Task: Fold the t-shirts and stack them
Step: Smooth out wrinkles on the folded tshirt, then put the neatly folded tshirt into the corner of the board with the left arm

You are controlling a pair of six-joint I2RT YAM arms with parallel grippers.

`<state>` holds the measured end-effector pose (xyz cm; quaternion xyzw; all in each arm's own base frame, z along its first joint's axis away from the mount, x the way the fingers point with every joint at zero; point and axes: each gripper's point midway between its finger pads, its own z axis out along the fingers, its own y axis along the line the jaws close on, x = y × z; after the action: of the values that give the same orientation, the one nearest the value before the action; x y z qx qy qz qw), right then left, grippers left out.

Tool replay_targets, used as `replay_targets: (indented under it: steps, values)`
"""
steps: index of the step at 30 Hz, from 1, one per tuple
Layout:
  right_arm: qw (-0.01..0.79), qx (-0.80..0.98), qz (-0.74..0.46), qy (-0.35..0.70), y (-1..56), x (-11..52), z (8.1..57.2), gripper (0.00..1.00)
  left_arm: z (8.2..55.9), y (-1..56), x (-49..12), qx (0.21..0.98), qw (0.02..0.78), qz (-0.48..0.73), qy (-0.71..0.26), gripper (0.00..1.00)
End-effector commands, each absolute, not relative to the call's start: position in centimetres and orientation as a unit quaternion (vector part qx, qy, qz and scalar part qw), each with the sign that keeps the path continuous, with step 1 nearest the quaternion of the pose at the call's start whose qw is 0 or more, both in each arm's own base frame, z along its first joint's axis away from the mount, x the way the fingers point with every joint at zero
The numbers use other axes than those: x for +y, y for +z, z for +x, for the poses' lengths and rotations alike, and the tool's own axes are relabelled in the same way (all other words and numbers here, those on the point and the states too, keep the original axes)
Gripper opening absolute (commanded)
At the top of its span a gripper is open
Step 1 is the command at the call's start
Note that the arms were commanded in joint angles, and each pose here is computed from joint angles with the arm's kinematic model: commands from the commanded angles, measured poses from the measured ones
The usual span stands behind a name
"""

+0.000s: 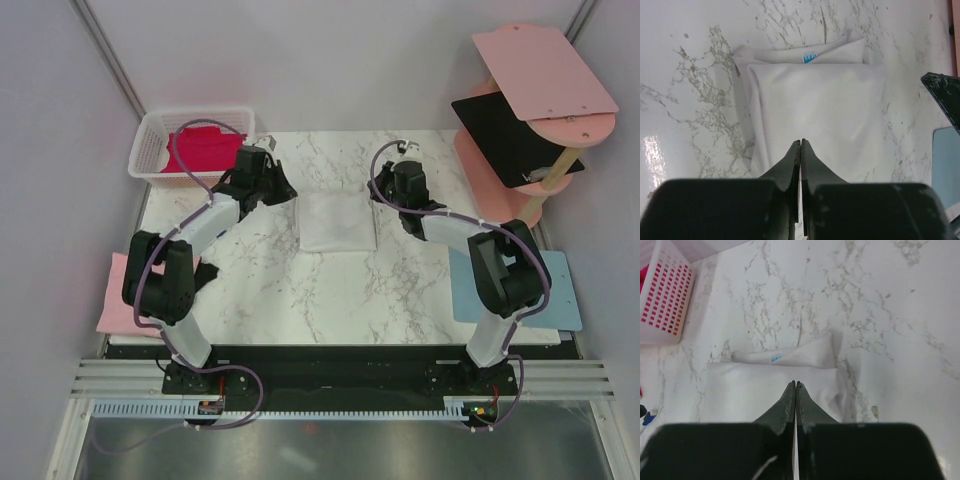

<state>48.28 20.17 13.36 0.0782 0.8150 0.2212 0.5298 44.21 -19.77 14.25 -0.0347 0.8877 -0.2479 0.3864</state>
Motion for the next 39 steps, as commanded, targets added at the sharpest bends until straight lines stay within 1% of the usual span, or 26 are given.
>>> replay_targets:
  steps: [1, 2, 3, 7, 12, 15, 18, 19, 21, 22, 23, 24, 25, 26, 27, 28, 30, 31, 32, 34, 35, 37, 39]
  values:
    - [0.471, 0.824, 0.036, 0.312, 12.0, 25.2, 49.1, 0.00, 44.2, 12.9, -21.9, 0.883, 0.364, -0.020, -0.295, 0.02]
    - [0.444, 0.838, 0.032, 0.315, 9.7, 25.8, 49.3, 0.00, 44.2, 12.2, -22.4, 0.886, 0.351, -0.019, -0.304, 0.02]
    - [0.443, 0.836, 0.031, 0.323, 9.9, 26.3, 49.9, 0.00, 44.1, 11.8, -22.6, 0.888, 0.343, -0.020, -0.306, 0.02]
    - [0.424, 0.853, 0.048, 0.300, 6.7, 26.1, 50.8, 0.00, 43.9, 9.7, -23.0, 0.899, 0.312, -0.024, -0.306, 0.02]
    - [0.442, 0.866, 0.066, 0.223, 5.4, 23.6, 52.2, 0.00, 43.6, 7.3, -22.7, 0.911, 0.288, -0.025, -0.293, 0.02]
    - [0.451, 0.868, 0.062, 0.200, 5.0, 23.1, 52.9, 0.00, 43.3, 7.0, -22.4, 0.913, 0.287, -0.025, -0.288, 0.02]
    - [0.460, 0.861, 0.039, 0.212, 5.0, 23.8, 53.3, 0.00, 42.9, 8.2, -21.5, 0.913, 0.306, -0.021, -0.269, 0.02]
    - [0.468, 0.850, 0.025, 0.241, 6.3, 24.8, 53.3, 0.00, 42.8, 10.0, -20.9, 0.909, 0.326, -0.016, -0.259, 0.02]
    - [0.476, 0.842, 0.025, 0.253, 7.3, 24.7, 52.8, 0.02, 41.9, 10.0, -18.5, 0.920, 0.335, -0.028, -0.200, 0.17]
    - [0.495, 0.827, 0.022, 0.267, 9.8, 25.0, 52.7, 0.03, 41.6, 10.3, -17.3, 0.924, 0.341, -0.029, -0.171, 0.25]
    - [0.502, 0.821, 0.024, 0.271, 10.8, 24.9, 52.4, 0.07, 41.6, 11.2, -14.9, 0.923, 0.365, -0.053, -0.110, 0.47]
    - [0.502, 0.820, 0.025, 0.273, 11.1, 24.7, 51.9, 0.09, 40.0, 10.5, -13.0, 0.936, 0.340, -0.064, -0.066, 0.56]
    - [0.515, 0.810, 0.024, 0.279, 13.3, 24.6, 51.5, 0.11, 39.3, 10.4, -11.6, 0.938, 0.335, -0.079, -0.030, 0.63]
    - [0.519, 0.807, 0.022, 0.281, 14.1, 24.5, 51.2, 0.15, 38.6, 10.6, -9.1, 0.936, 0.337, -0.100, 0.031, 0.71]
    - [0.519, 0.807, 0.022, 0.281, 14.4, 24.3, 50.6, 0.17, 36.8, 10.0, -7.5, 0.943, 0.307, -0.108, 0.072, 0.76]
    - [0.526, 0.801, 0.021, 0.285, 16.0, 24.1, 50.2, 0.20, 35.7, 9.6, -6.5, 0.943, 0.290, -0.126, 0.100, 0.80]
    - [0.524, 0.801, 0.016, 0.289, 16.5, 23.9, 49.4, 0.27, 34.2, 8.9, -4.6, 0.943, 0.264, -0.136, 0.152, 0.84]
    - [0.523, 0.801, 0.016, 0.291, 17.0, 23.8, 48.9, 0.32, 32.3, 8.2, -3.8, 0.946, 0.228, -0.142, 0.178, 0.86]
    - [0.520, 0.803, 0.015, 0.290, 17.2, 23.8, 48.7, 0.33, 31.7, 8.1, -2.9, 0.943, 0.218, -0.147, 0.205, 0.89]
    - [0.513, 0.806, 0.009, 0.297, 17.4, 23.8, 47.9, 0.34, 29.7, 7.1, -1.1, 0.936, 0.174, -0.154, 0.264, 0.93]
    - [0.510, 0.807, 0.008, 0.298, 17.4, 23.7, 47.7, 0.34, 29.0, 6.7, -0.5, 0.932, 0.158, -0.155, 0.286, 0.98]
    - [0.500, 0.811, 0.005, 0.303, 17.1, 23.6, 47.0, 0.35, 27.5, 5.6, 0.8, 0.924, 0.120, -0.160, 0.326, 1.00]
    - [0.493, 0.816, 0.012, 0.303, 16.6, 22.7, 46.8, 0.36, 26.8, 4.9, 1.3, 0.919, 0.101, -0.162, 0.345, 1.00]
